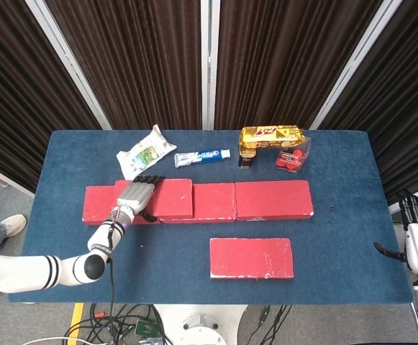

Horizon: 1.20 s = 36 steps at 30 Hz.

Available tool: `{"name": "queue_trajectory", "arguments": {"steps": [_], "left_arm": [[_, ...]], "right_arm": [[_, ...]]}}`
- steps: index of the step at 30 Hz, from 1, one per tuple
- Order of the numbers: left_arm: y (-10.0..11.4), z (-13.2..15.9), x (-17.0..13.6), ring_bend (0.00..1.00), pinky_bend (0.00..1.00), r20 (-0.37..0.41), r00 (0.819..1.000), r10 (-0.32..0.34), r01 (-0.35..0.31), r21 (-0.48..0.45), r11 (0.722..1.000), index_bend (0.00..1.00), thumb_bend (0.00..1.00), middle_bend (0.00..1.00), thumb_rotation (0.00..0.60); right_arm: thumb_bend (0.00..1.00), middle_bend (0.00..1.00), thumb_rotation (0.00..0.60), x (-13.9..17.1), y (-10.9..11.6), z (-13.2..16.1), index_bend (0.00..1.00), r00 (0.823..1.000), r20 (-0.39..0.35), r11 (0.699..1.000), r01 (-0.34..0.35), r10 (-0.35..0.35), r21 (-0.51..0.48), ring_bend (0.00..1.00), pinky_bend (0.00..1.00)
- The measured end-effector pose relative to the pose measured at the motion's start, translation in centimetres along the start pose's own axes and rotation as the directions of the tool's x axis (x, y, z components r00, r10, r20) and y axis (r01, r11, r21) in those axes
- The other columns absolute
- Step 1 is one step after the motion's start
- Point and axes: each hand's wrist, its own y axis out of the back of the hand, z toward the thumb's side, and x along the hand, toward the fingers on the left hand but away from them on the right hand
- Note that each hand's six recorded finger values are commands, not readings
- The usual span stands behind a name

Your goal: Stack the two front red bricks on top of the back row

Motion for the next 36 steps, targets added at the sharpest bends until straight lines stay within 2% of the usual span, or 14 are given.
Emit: {"name": "queue_trajectory", "arguments": {"steps": [9, 28, 36], "left_arm": [[0.2, 0.3, 0.0, 0.0, 0.0, 0.017, 1.0, 0.004, -0.004, -0.011, 1.0, 0.0, 0.1, 0.0, 0.6], [0.5, 0.5, -0.3, 0.0, 0.0, 0.031, 0.999, 0.022, -0.022, -0.002, 1.0, 0.0, 0.1, 0.0, 0.6], [1.4, 0.4, -1.8, 0.0, 0.0, 0.041, 0.998, 0.047, -0.047, 0.004, 0.999, 0.0, 0.1, 0.0, 0.6]], "right_arm": [[0.0, 0.0, 0.6, 0.0, 0.0, -0.2, 0.0, 1.0, 0.006, 1.0, -0.002, 0.002, 0.003, 0.0, 0.0], [0.0, 0.0, 0.6, 0.1, 0.0, -0.3, 0.0, 1.0, 0.009, 1.0, -0.001, 0.001, 0.003, 0.0, 0.0], [0.0, 0.0, 0.6, 0.3, 0.3, 0.1, 0.0, 1.0, -0.018, 1.0, -0.003, 0.003, 0.001, 0.0, 0.0]]}}
